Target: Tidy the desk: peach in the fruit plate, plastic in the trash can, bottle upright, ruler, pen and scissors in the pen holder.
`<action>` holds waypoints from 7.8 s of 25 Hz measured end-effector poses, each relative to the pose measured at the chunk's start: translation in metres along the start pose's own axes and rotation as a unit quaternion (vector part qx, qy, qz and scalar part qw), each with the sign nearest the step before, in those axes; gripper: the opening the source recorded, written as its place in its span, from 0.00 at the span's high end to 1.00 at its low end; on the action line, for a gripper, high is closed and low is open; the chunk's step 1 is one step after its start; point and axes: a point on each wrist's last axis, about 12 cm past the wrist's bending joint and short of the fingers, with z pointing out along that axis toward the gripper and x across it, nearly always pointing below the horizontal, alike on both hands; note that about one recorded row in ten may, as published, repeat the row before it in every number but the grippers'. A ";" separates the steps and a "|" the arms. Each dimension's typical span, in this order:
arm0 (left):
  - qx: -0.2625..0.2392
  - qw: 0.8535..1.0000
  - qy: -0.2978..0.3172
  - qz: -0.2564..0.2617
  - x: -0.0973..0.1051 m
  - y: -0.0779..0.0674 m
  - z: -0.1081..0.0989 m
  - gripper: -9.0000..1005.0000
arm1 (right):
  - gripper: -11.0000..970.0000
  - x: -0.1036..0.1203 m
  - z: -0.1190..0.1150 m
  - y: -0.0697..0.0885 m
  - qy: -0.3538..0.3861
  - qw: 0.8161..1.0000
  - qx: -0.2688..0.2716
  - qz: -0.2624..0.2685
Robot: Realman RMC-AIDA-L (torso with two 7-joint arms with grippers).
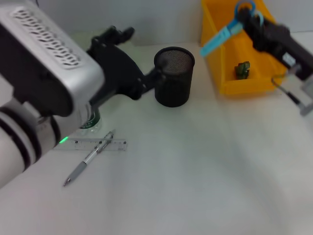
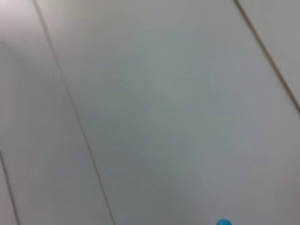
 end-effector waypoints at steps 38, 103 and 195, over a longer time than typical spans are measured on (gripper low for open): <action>0.209 0.950 -0.218 -0.074 0.106 0.018 -0.042 0.22 | 0.90 -0.023 0.057 -0.001 0.064 0.994 -0.050 -0.078; 0.303 0.949 0.086 0.020 0.109 0.084 -0.017 0.22 | 0.15 -0.069 -0.088 -0.014 0.347 0.913 -0.173 -0.123; 0.396 0.840 0.218 0.302 0.089 0.070 0.104 0.50 | 0.15 -0.032 -0.068 -0.005 0.445 0.880 -0.159 -0.036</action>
